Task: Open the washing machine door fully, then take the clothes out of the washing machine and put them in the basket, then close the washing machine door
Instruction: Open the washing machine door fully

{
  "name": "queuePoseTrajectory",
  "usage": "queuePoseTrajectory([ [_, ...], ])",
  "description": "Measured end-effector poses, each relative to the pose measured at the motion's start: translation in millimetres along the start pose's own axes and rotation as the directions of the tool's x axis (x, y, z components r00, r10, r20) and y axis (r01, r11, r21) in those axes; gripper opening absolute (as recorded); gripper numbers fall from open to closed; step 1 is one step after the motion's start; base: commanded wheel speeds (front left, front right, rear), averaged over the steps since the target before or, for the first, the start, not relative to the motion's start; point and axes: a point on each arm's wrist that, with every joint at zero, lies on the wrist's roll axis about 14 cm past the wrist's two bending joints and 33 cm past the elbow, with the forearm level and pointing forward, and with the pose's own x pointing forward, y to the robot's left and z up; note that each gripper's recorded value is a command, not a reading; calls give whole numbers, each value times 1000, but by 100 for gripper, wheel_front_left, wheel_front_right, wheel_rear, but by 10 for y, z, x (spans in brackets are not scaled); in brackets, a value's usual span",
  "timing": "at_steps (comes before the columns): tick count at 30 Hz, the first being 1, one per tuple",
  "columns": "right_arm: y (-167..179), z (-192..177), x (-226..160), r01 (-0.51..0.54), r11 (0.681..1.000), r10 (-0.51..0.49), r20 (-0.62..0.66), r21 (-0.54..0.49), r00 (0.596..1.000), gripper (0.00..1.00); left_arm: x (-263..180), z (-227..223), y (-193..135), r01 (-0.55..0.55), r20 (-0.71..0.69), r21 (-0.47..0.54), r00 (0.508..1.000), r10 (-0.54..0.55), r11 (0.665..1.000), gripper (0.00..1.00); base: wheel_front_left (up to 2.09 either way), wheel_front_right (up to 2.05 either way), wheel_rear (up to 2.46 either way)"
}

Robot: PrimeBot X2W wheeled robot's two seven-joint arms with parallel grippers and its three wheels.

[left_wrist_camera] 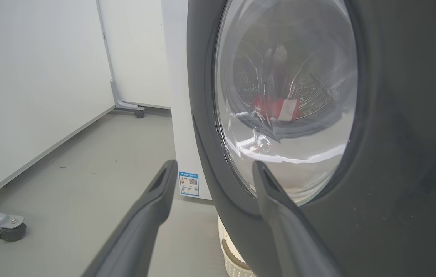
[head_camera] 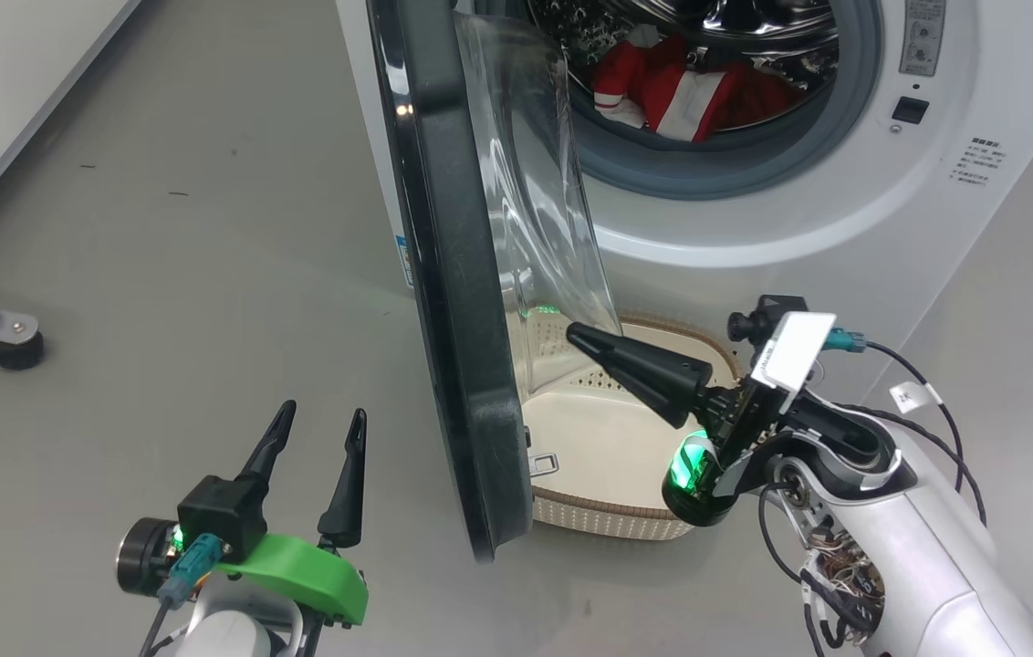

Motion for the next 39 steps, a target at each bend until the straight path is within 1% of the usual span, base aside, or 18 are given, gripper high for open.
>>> queuePoseTrajectory([
  [2, 47, 96, -70, -23, 1000, 22, 64, 2, 998, 0, 1, -1, -7, 1, 0, -1, 1000, -1, 1000, 100, 0, 0, 0],
  [3, 63, 169, -117, -32, 999, 31, 111, 2, 993, 20, 6, 0, -12, 2, 1, -2, 1000, -2, 1000, 100, 0, 0, 0],
  [4, 70, 222, -164, -39, 999, 38, 148, 3, 988, 50, 11, 1, -16, 3, 1, -2, 1000, -3, 1000, 100, 0, 0, 0],
  [5, 75, 260, -211, -47, 999, 46, 178, 3, 983, 84, 16, 4, -16, 3, 2, -2, 1000, -3, 1000, 100, 0, 0, 0],
  [6, 67, 316, -269, -51, 999, 48, 220, 7, 974, 100, 23, 9, -16, 3, 4, -2, 1000, -3, 1000, 100, 0, 0, 0],
  [13, -94, 573, -670, 6, 1000, 4, 447, -22, 895, 100, 44, -8, -90, 25, -1, -1, 1000, -25, 1000, 100, 0, 0, 0],
  [17, -195, 609, -811, 89, 994, -40, 516, -71, 856, 100, 54, 0, -86, 22, 2, -2, 1000, -22, 1000, 100, 0, 0, 0],
  [18, -195, 609, -811, 89, 994, -40, 516, -71, 856, 100, 54, 0, -86, 22, 2, -2, 1000, -22, 1000, 100, 0, 0, 0],
  [21, -251, 679, -975, 178, 976, -69, 591, -128, 804, 100, 58, -6, -108, 29, 0, -3, 1000, -29, 1000, 100, 0, 0, 0],
  [23, -284, 731, -1095, 273, 943, -95, 633, -191, 768, 100, 60, -8, -115, 31, 0, -3, 1000, -31, 1000, 100, 0, 0, 0],
  [24, -298, 758, -1154, 328, 917, -107, 651, -228, 751, 100, 61, -8, -118, 32, 0, -3, 999, -32, 999, 100, 0, 0, 0],
  [26, -332, 782, -1247, 442, 841, -133, 674, -311, 727, 100, 64, -7, -121, 32, 1, -4, 999, -32, 999, 100, 0, 0, 0],
  [28, -309, 800, -1306, 507, 777, -121, 703, -372, 701, 100, 64, -1, -131, 36, 3, -5, 999, -36, 999, 100, 0, 0, 0],
  [29, -294, 796, -1318, 539, 736, -112, 712, -409, 693, 100, 62, -1, -134, 37, 3, -5, 999, -37, 999, 100, 0, 0, 0],
  [31, -258, 791, -1350, 604, 629, -89, 726, -490, 682, 100, 53, -10, -142, 39, 1, -6, 999, -39, 999, 100, 0, 0, 0],
  [34, -180, 819, -1445, 668, 488, -32, 754, -561, 656, 100, 36, -20, -151, 42, -2, -8, 999, -42, 999, 100, 0, 0, 0],
  [36, -131, 824, -1496, 701, 383, 8, 761, -602, 649, 100, 30, -13, -157, 44, 0, -9, 999, -44, 999, 100, 0, 0, 0],
  [39, -94, 823, -1554, 728, 243, 56, 759, -641, 649, 100, 21, -15, -160, 45, 0, -9, 999, -45, 999, 100, 0, 0, 0],
])
